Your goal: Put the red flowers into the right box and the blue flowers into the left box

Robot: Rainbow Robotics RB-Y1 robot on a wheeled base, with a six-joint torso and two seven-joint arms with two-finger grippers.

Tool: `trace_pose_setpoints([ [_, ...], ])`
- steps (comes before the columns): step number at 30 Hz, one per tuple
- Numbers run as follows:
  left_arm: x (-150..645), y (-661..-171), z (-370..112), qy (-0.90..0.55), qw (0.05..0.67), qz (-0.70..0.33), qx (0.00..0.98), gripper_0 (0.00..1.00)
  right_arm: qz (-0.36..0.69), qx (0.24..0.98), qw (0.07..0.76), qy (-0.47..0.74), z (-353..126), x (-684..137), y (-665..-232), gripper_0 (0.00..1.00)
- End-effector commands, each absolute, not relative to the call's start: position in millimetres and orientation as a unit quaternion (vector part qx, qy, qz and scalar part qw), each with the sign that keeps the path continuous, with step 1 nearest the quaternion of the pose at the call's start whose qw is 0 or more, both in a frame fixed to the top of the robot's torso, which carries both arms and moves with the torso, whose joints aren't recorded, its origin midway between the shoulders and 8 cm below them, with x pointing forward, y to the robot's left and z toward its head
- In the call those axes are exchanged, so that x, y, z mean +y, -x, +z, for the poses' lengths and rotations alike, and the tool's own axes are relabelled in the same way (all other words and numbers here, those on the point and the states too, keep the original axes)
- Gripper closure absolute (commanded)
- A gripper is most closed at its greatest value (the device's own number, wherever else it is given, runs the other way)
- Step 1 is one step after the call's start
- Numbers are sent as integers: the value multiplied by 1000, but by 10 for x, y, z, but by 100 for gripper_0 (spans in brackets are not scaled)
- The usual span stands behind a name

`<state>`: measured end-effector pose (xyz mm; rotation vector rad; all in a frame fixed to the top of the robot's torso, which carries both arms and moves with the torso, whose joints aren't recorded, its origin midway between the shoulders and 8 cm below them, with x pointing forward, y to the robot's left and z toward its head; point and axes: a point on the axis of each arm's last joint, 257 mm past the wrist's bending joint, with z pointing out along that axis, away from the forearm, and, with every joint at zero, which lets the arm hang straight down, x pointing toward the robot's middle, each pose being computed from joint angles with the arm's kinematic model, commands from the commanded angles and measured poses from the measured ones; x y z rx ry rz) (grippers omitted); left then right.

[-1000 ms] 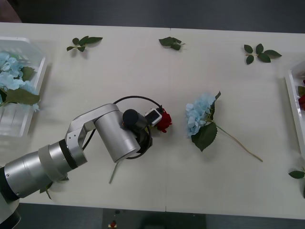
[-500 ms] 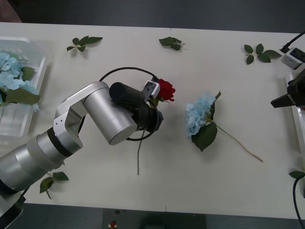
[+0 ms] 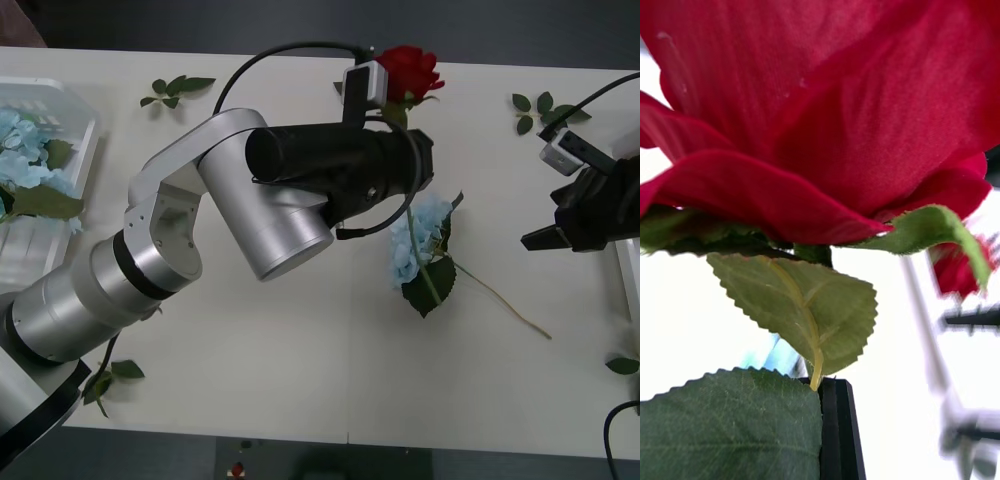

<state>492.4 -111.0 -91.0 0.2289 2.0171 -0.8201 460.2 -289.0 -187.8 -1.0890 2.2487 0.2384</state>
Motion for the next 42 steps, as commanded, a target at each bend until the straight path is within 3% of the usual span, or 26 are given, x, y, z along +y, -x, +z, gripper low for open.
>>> trace_pose_setpoints([
  [1,-1369,-4869,-271,-53,485,-400,776,100,107,828,342,431,-1607,-2771,-4594,4],
  [13,-1445,-4951,444,41,516,-473,713,100,189,798,361,444,-1157,-2782,-4216,4],
  [28,-1477,-4925,503,46,535,-477,696,100,372,750,374,400,-650,-2584,-4037,4],
  [42,-1496,-4884,560,43,540,-483,688,100,434,795,295,305,-346,-2262,-4111,4],
])
